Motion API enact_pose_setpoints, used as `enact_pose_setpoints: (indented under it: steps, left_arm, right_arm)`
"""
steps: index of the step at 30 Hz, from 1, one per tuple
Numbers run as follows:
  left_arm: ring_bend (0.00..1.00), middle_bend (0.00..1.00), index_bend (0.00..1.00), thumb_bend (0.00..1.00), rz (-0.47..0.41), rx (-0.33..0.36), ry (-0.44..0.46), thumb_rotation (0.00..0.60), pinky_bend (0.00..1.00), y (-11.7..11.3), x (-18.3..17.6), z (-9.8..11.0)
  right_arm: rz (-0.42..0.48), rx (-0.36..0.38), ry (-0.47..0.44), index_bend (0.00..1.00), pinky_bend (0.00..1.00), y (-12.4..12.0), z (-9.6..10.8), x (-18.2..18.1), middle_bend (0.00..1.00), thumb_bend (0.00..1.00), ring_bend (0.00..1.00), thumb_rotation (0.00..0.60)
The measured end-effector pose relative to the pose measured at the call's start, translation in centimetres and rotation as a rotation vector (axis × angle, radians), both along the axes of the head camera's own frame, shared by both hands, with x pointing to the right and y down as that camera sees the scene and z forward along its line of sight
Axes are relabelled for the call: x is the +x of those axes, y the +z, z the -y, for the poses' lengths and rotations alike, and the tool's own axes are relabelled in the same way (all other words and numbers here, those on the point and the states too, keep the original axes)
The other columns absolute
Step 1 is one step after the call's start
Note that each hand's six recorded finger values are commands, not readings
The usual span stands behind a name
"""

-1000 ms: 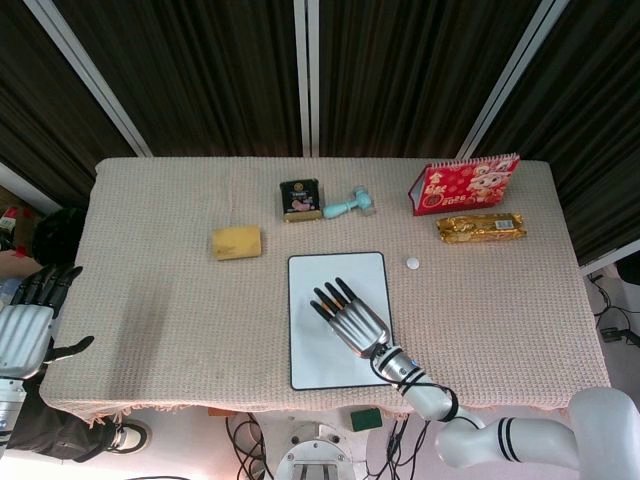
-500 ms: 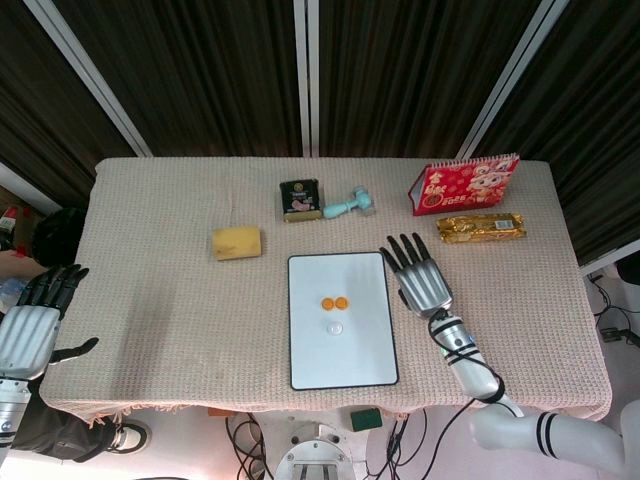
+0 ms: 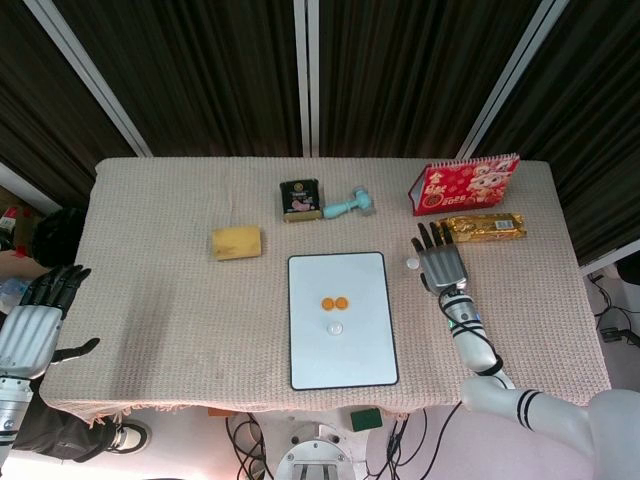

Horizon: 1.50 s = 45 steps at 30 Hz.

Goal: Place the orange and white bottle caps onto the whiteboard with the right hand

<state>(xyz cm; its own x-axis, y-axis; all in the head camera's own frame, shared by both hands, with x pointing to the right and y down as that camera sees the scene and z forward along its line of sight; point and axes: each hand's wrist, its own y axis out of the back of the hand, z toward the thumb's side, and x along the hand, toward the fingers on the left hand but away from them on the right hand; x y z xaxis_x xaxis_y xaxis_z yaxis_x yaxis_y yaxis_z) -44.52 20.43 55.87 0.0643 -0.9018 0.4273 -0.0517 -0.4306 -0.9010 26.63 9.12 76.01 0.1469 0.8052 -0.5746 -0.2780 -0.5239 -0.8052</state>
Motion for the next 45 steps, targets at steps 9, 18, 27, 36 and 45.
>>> enact_pose_setpoints:
  steps: [9,18,27,36,45]
  left_arm:
    - [0.0,0.07,0.09,0.08,0.001,0.005,-0.003,0.577,0.11,-0.1,-0.1,0.0]
    - [0.0,0.07,0.09,0.08,0.002,0.001,-0.002,0.577,0.11,0.0,-0.1,0.0]
    - [0.0,0.07,0.09,0.08,0.001,-0.004,-0.002,0.579,0.11,0.1,-0.1,0.0]
    - [0.0,0.07,0.09,0.08,-0.004,-0.017,0.004,0.577,0.11,0.3,0.1,0.0]
    - [0.0,0.07,0.09,0.08,-0.002,-0.017,0.002,0.574,0.11,0.3,0.0,0.0]
  right_arm:
    - [-0.007,-0.014,0.02,0.34,0.0,1.7,0.1,-0.7,0.03,0.36,0.0,0.6]
    - [0.009,-0.005,0.018,0.38,0.0,1.7,0.2,-1.0,0.03,0.38,0.0,0.6]
    - [0.008,-0.001,0.025,0.45,0.0,1.8,0.3,-1.0,0.04,0.39,0.0,0.6]
    - [0.009,0.003,0.034,0.48,0.0,1.7,0.3,-1.0,0.04,0.43,0.0,0.6]
    - [0.09,0.013,-0.026,0.5,0.0,-0.2,-0.7,-3.4,0.05,0.43,0.0,0.6]
